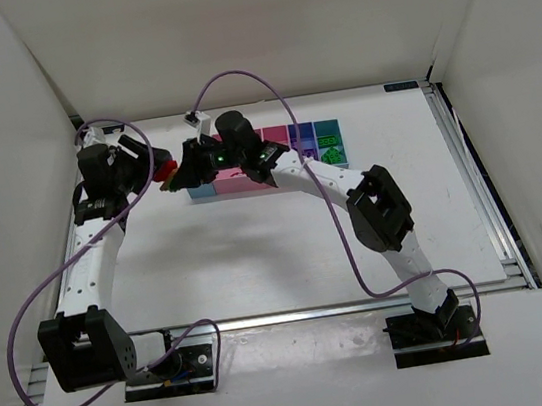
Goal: Sort the legos into containers by color
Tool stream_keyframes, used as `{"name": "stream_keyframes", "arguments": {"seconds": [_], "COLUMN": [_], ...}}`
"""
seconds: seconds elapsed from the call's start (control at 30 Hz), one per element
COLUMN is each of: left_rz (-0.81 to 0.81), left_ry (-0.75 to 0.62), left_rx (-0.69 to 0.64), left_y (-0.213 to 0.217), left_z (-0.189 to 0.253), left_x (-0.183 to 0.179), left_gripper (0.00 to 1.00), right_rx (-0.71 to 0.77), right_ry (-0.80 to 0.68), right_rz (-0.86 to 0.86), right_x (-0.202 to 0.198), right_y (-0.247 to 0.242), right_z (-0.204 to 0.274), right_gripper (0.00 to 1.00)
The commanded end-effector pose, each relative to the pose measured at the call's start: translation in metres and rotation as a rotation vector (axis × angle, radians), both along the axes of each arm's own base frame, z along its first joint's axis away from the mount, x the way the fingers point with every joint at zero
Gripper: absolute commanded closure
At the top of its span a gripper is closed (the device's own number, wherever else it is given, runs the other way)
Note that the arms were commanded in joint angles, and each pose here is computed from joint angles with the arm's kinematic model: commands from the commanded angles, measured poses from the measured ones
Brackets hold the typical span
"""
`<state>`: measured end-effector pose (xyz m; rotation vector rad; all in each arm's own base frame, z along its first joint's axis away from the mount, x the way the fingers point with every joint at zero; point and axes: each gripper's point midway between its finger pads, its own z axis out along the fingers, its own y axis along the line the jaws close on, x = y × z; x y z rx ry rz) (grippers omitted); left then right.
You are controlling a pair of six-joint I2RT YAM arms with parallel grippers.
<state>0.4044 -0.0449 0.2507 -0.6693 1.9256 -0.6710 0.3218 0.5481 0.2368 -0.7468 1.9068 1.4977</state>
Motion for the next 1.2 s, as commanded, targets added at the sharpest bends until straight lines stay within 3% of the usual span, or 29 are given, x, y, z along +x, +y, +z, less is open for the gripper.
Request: {"name": "stream_keyframes", "arguments": {"seconds": [0.0,0.33,0.47,0.7,0.77,0.97,1.17], "left_rz": [0.040,0.210,0.216,0.044,-0.020,-0.341,-0.523], "left_ry": [-0.079,-0.133,-0.078,0.132,0.186,0.323,0.404], "left_rx": [0.032,0.041,0.079,0.056,0.048,0.046,0.259], "left_y": [0.010,0.078,0.087,0.057,0.047,0.008,-0.005], "left_z": [0.024,0.045,0.039,-0.012,-0.026,-0.064,-0.097], "left_x": [-0.002,0.010,0.002,-0.038,-0.050,-0.081,-0.098], "left_gripper": [0.86,0.86,0.86,0.88,0.88,0.86,0.86], "right_rx": [0.052,0.073,0.030,-0.102,-0.176,-0.287,-0.348], "right_ry": [-0.070,-0.102,-0.137,-0.400,-0.414,-0.572,-0.628], "right_rz": [0.009,0.070,0.055,0.023,0.031,0.051,0.004], "right_x": [-0.008,-0.021,-0.019,-0.012,-0.015,-0.023,-0.013], "right_y": [0.002,-0.001,-0.013,-0.068,-0.086,-0.137,-0.177], "right_z": [0.031,0.040,0.035,0.031,0.008,-0.007,-0.007], "right_gripper": [0.98,1.00,1.00,1.00,1.00,1.00,1.00]}}
